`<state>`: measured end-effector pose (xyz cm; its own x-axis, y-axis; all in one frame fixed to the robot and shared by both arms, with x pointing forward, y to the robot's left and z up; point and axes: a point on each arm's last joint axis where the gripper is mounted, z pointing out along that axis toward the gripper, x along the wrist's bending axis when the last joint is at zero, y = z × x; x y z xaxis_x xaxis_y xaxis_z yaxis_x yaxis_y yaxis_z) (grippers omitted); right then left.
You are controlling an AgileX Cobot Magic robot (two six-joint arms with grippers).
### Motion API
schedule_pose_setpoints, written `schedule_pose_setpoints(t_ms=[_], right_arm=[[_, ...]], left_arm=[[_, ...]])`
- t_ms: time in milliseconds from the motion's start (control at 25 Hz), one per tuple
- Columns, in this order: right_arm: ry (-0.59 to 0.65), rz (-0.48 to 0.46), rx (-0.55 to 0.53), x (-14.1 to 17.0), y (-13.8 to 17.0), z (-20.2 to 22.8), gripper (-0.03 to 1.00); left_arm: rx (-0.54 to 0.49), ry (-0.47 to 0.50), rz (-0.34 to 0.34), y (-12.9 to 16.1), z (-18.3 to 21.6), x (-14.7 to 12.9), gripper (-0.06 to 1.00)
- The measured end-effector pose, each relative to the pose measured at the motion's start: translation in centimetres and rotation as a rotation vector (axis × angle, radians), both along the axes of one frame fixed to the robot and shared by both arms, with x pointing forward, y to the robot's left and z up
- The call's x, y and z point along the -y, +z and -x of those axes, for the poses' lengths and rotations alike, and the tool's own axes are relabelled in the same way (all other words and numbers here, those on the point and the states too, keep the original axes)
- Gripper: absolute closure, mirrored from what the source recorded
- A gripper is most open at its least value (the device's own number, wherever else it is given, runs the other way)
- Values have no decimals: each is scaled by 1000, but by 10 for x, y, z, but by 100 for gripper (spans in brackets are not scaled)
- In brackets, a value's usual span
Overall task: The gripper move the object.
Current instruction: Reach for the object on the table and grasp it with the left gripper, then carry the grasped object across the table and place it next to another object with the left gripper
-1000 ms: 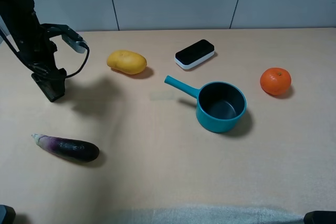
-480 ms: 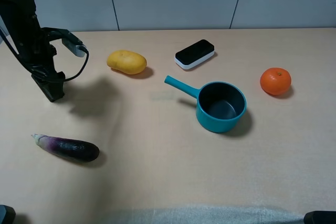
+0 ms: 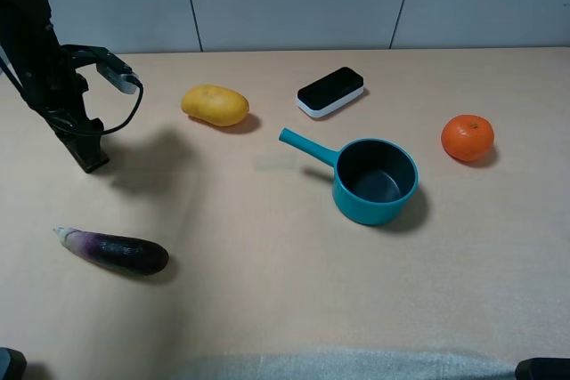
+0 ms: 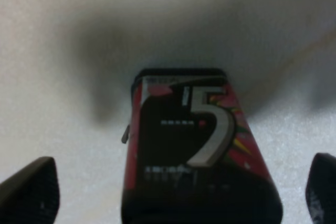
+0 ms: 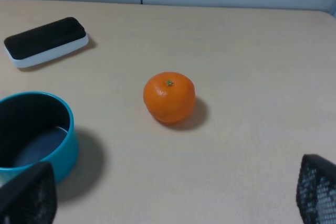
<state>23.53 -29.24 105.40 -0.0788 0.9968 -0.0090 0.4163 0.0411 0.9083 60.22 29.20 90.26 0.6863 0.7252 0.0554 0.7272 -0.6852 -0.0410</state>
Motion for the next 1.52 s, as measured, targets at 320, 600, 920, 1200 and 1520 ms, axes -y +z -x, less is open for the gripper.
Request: schedule_pose_setpoints(t_ms=[320, 600, 920, 1200, 1520], right_arm=[[1, -1, 0, 0, 0, 0, 27], [2, -3, 0, 0, 0, 0, 27], [2, -4, 0, 0, 0, 0, 27], [2, -4, 0, 0, 0, 0, 27], [4, -6, 0, -1, 0, 0, 27]], left_arm=[[-70, -6, -2, -26, 1, 5, 11], [-70, -10, -1, -28, -1, 8, 14], [-55, 3, -1, -25, -5, 8, 33], [-55, 6, -1, -25, -5, 8, 39], [-55, 7, -2, -25, -5, 8, 47]])
